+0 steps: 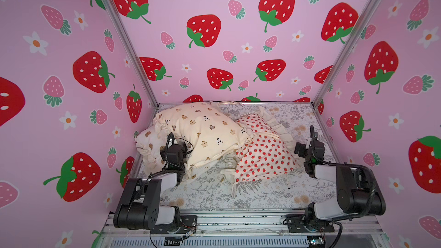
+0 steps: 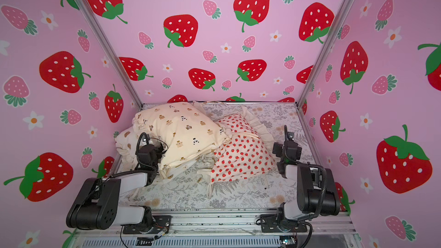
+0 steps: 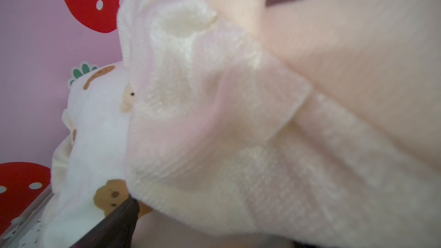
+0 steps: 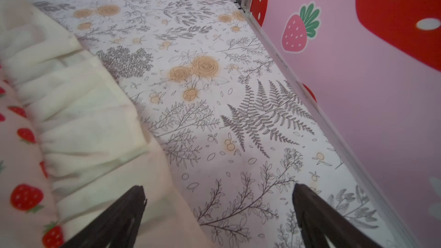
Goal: Zip up pillowcases
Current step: Reset both arms
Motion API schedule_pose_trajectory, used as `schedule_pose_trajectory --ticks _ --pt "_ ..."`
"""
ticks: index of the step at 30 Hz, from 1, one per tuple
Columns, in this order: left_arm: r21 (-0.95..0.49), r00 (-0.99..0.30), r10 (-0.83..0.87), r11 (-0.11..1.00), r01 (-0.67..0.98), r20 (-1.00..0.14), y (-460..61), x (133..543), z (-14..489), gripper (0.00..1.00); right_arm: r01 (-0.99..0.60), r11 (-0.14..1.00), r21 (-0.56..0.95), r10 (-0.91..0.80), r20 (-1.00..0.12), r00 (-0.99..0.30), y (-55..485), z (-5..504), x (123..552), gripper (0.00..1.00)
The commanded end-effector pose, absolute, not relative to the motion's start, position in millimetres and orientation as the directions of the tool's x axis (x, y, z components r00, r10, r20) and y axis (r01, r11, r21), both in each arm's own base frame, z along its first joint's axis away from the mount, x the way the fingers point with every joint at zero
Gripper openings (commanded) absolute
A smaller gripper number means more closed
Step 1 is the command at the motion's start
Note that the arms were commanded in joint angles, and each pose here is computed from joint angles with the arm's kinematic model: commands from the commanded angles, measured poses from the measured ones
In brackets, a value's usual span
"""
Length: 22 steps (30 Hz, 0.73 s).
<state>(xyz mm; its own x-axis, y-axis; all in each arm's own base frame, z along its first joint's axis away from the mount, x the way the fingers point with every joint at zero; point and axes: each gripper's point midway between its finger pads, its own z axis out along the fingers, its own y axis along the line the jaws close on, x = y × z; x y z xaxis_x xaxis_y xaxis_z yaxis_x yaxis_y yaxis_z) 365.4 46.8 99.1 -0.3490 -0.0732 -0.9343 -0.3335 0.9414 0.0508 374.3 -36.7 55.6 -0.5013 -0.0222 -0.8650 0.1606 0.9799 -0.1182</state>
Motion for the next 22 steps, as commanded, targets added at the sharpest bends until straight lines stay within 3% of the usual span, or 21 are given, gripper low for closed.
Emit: schedule_pose_trajectory --ticks 1,7,22 --pt "0.034 -0.284 -0.025 0.979 -0.202 -0.959 24 380 107 0.99 0.076 0.987 -0.143 -0.097 -0.9 -0.425 -22 83 402 0.99" --pt "0.065 -0.365 -0.058 0.947 -0.315 -0.929 39 394 93 0.99 0.062 0.983 -0.174 -0.134 -0.902 -0.41 -16 84 404 1.0" --pt "0.051 -0.362 -0.07 0.948 -0.315 -0.929 42 393 92 0.99 0.056 0.983 -0.176 -0.137 -0.899 -0.416 -15 84 404 1.0"
